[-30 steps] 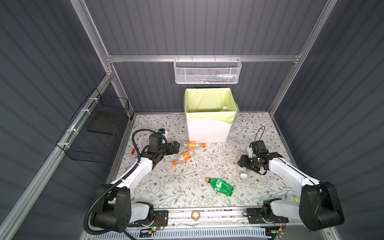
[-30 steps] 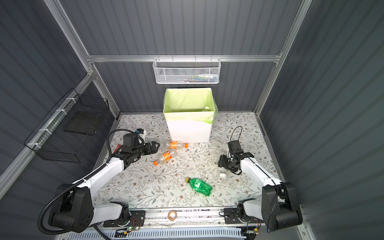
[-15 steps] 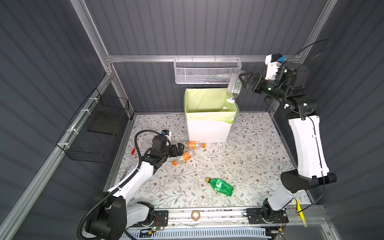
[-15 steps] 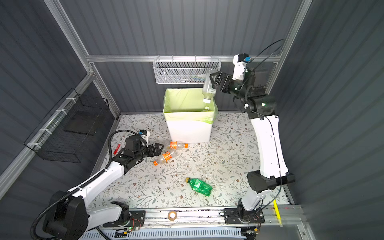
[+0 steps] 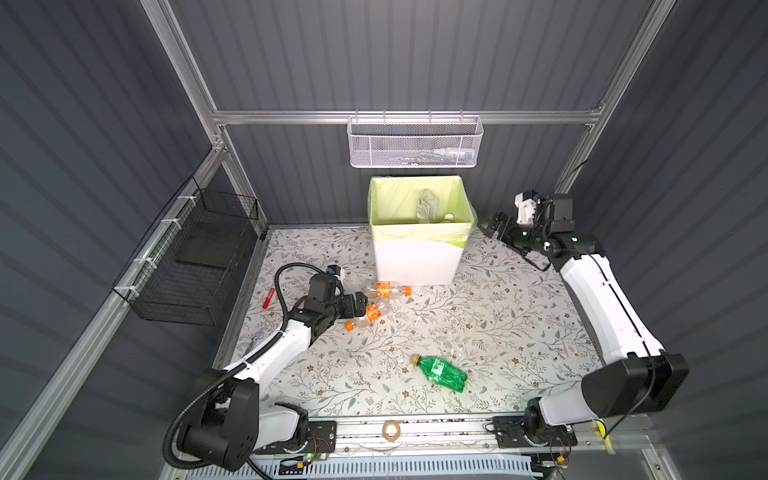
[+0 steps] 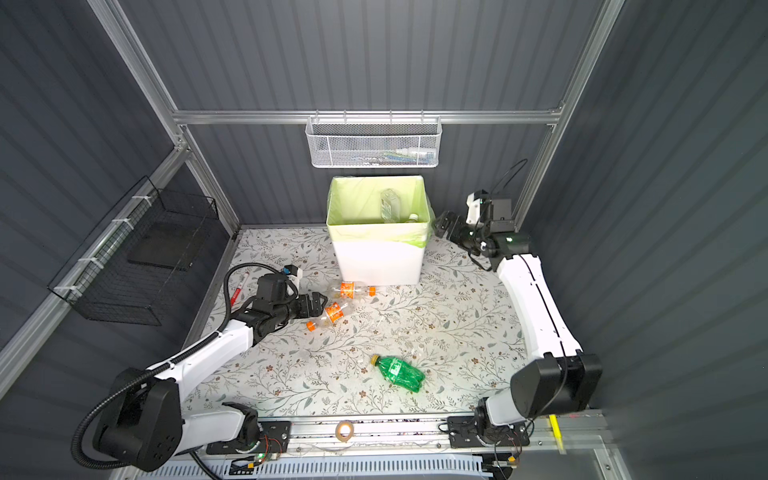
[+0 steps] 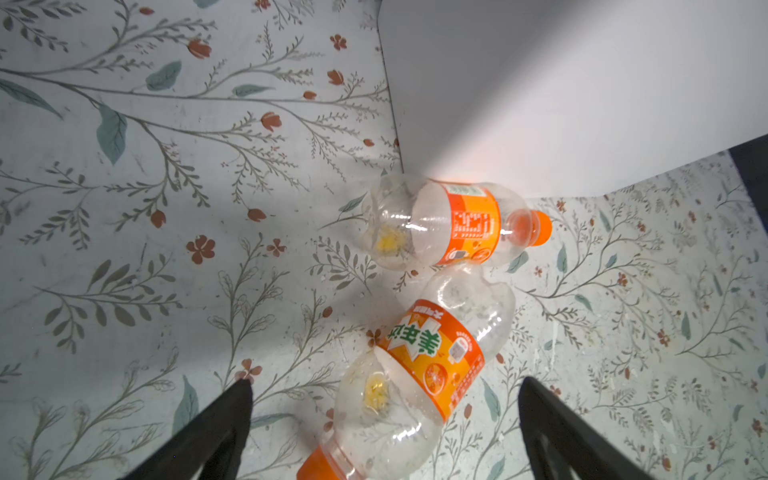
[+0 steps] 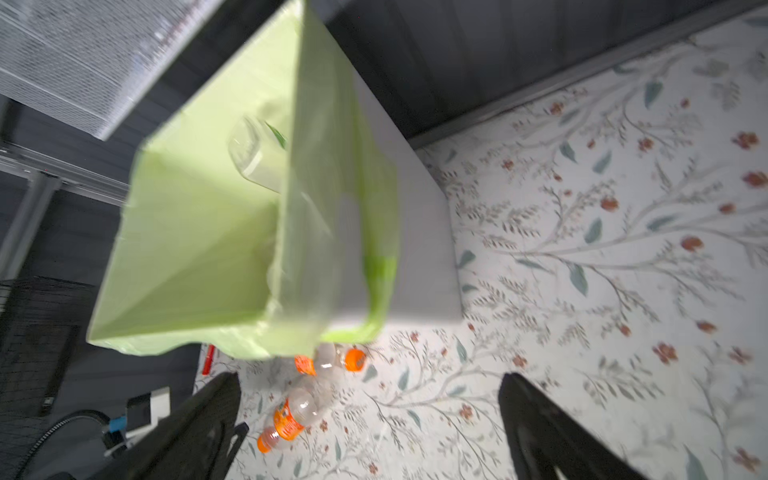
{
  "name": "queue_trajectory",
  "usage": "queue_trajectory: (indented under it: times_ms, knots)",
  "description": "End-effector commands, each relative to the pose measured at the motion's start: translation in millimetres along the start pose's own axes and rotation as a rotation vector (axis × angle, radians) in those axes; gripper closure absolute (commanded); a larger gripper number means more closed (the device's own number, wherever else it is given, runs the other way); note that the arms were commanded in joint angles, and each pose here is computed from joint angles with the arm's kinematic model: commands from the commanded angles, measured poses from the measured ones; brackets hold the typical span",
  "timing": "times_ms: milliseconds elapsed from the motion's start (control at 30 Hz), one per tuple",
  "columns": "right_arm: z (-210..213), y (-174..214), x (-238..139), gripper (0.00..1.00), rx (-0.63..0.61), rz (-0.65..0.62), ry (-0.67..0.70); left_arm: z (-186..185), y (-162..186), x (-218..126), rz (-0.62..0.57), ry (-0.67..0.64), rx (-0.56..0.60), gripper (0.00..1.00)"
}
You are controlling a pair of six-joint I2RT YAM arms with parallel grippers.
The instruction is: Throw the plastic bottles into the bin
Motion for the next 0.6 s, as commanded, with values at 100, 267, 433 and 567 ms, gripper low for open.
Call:
queue_trajectory:
  times_ms: [100,267,433,567]
  knots:
    - [-47.3,67.0,4.3,0.01,0.017,0.037,0.122,-4.2,7.2,11.6,0.084,-0.025,0.109,0.01]
    - [-64.3,108.3,16.3,0.01,0.032,0.104,0.115,-8.9,10.3,20.8,0.160,-0.028,0.172,0.02]
    - [-74.5,126.6,29.5,0.01,0.035,0.154,0.113,-13.7,20.5,31.4,0.228,-0.039,0.221,0.04]
    - [-77.8,131.9,38.8,0.01,0.047,0.163,0.099,-16.5,33.3,42.5,0.280,-0.061,0.229,0.06]
Point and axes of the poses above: each gripper's point midway between its finger pads, its own x axis out along the fingers, its own z axis along the line the jaws close on, y = z × x, the point moved 4 cm from there along -x, back along the fingers, and after that the axes turned 7 degrees about -x, right-handed, at the moved point
